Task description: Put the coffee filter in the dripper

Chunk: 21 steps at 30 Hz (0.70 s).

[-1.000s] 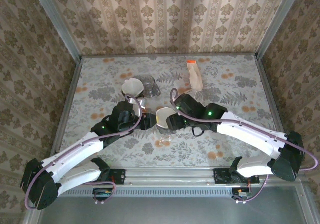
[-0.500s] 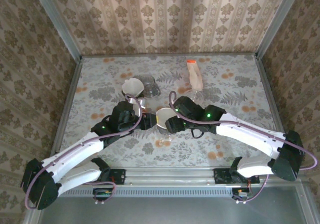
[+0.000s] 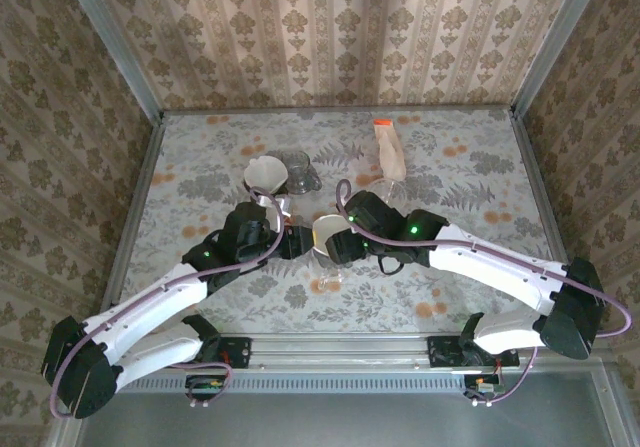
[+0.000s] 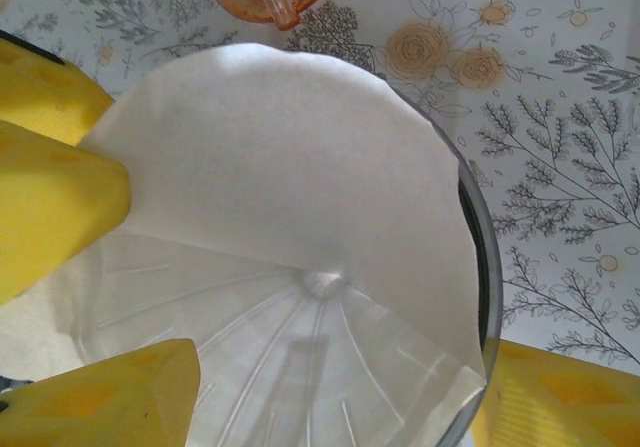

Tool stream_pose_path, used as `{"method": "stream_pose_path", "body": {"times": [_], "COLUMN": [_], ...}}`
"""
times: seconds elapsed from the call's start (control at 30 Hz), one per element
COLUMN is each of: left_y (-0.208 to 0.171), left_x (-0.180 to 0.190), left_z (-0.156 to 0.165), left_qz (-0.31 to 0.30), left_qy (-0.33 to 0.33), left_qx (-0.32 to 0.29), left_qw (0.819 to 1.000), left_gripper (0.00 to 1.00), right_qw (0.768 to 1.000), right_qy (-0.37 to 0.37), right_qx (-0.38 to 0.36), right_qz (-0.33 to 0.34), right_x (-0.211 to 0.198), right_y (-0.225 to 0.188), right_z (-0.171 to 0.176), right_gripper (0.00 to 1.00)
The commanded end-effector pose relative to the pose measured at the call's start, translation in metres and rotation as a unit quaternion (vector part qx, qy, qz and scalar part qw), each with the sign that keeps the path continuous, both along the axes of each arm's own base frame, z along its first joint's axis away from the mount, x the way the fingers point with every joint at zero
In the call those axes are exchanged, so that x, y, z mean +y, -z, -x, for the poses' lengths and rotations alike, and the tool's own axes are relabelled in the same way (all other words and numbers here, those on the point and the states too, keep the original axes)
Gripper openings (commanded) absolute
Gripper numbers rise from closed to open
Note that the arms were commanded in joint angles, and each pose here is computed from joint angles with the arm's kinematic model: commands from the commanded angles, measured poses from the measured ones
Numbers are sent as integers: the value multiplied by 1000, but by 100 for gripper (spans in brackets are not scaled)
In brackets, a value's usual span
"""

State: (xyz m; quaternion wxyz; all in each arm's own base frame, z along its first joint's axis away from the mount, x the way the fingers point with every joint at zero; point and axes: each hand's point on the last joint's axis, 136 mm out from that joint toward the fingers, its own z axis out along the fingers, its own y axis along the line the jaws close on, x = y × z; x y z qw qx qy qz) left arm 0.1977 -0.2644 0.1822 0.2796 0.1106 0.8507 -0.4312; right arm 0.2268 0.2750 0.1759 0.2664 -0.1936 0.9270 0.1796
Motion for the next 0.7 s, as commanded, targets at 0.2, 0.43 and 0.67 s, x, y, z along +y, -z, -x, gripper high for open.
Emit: {"method": "stream_pose_path", "body": {"times": [0.2,0.43,0.67], "left_y": [3,3,3], "left_x": [-2,-3,-2], "left_z": [0,0,-2], "left_qz": [3,3,2], "left_qy": [-2,-2,-5], "left_qx": [2,3,4], "left_qw": [1000,1000,1000], "left_gripper": [32,32,32], "right_qw": [999,1000,997], "right_qy": [-18,-5,37], "right_qx": [18,0,-61], "right_qz": [-24,-14,-21], "right_x": [21,14,-7], "right_y": [-3,-9,-40], "right_z": [2,-2,-15], "right_gripper": [71,71,72]}}
